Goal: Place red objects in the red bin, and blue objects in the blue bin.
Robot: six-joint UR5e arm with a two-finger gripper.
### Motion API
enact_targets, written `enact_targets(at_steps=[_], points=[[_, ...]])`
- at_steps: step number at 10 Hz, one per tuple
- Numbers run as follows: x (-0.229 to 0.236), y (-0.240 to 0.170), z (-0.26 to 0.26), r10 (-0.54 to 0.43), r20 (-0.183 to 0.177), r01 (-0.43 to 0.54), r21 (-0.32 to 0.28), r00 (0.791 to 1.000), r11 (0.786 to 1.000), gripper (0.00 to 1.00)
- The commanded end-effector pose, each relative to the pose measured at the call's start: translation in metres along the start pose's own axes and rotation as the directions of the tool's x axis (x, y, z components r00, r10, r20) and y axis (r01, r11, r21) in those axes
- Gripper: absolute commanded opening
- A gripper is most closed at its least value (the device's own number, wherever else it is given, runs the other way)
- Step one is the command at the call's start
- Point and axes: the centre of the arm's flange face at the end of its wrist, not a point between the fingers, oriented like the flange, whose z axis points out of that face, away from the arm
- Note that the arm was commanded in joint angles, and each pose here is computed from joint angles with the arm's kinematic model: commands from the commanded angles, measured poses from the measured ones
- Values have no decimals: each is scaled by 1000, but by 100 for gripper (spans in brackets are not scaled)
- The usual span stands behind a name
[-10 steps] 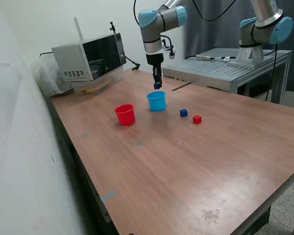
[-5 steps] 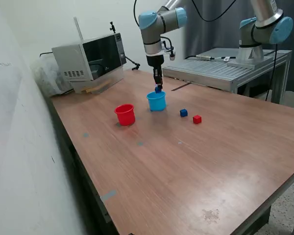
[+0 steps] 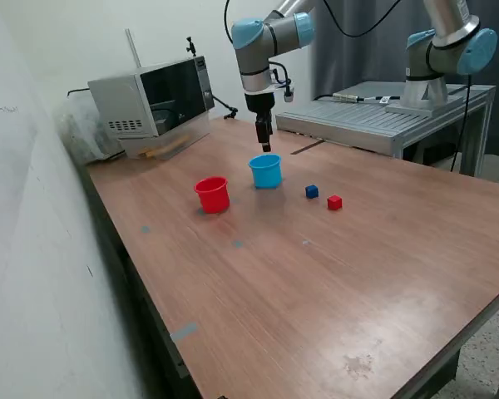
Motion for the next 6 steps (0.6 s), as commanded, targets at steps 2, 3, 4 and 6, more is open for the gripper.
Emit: enact_targets(at_steps=[2,3,4,6], points=[[22,-38,-65,-216,-24,213,-91,976,973,100],[35,-78,-87,-362,-17,357,-121,932,926,100],[42,-119,-94,-518,2,514,-127,856,849,100],[39,-157,-107,-698,-55,686,-146,714,713,100]])
